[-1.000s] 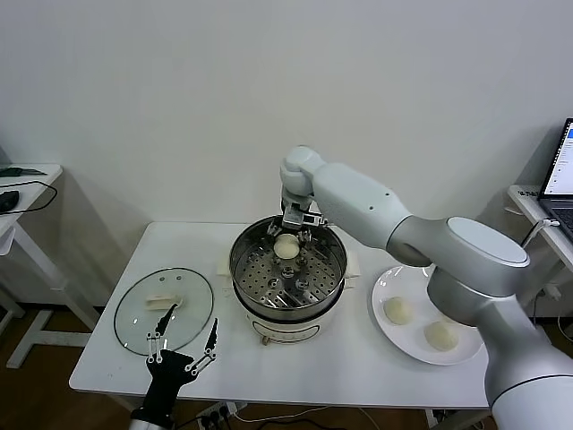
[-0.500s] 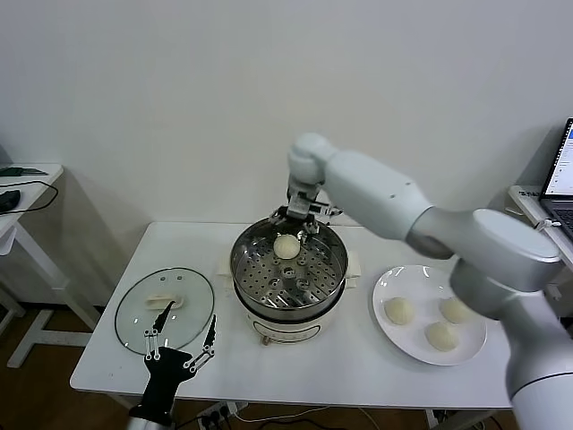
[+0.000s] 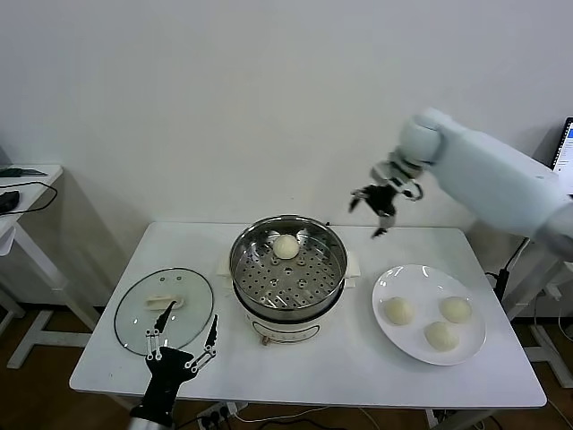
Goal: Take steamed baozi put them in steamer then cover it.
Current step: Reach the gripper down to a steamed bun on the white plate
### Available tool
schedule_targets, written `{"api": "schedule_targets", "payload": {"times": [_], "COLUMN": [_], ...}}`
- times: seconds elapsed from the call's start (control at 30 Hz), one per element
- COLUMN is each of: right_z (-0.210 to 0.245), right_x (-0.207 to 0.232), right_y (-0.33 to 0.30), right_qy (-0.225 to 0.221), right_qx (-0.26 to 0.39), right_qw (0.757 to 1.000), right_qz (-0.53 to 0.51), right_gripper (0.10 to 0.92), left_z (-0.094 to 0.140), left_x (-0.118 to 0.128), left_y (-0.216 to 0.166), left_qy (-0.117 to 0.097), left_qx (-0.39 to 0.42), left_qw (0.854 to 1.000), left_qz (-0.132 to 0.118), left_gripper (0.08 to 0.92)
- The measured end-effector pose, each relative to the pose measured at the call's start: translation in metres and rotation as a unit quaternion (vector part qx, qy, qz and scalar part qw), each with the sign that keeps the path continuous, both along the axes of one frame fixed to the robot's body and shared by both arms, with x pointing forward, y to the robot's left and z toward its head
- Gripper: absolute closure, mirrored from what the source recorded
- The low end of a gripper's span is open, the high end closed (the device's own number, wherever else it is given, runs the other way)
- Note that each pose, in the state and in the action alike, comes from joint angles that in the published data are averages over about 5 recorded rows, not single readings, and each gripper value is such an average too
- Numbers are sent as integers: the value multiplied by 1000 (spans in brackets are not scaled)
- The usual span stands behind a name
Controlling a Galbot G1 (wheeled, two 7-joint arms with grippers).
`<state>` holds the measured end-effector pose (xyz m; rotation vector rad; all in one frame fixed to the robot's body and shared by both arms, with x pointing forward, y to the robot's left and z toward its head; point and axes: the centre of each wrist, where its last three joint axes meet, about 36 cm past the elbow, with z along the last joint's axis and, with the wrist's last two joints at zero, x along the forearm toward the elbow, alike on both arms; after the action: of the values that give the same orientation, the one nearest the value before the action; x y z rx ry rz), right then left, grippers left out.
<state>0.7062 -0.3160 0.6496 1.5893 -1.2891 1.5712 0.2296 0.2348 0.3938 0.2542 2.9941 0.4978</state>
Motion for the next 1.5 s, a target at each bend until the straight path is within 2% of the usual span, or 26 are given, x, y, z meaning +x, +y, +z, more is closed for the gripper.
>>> {"api": "schedule_targets", "payload": {"times": [0.3, 0.5, 0.8, 1.17, 1.5], "right_z": [-75, -118, -159, -189, -190], "right_x": [-48, -69, -82, -81, -80], "right_y": [-53, -66, -70, -58, -52], "right_qy": [59, 76, 67, 53, 49], "right_qx": [-3, -2, 2, 3, 2], "right_qw": [994, 989, 984, 983, 983], "right_qz": [-95, -131, -163, -176, -176], "right_gripper": [200, 200, 200, 201, 304], "left_z": [-4, -6, -6, -7, -8], "left_x": [-2, -1, -2, -2, -3], "left_y": [-4, -2, 0, 2, 1], "left_qy": [4, 2, 2, 2, 4], "left_qx": [1, 3, 5, 6, 5], "left_qw": [1000, 1000, 1000, 1000, 1000], "left_qz": [-2, 2, 6, 10, 9], "left_gripper": [177, 177, 177, 177, 177]}}
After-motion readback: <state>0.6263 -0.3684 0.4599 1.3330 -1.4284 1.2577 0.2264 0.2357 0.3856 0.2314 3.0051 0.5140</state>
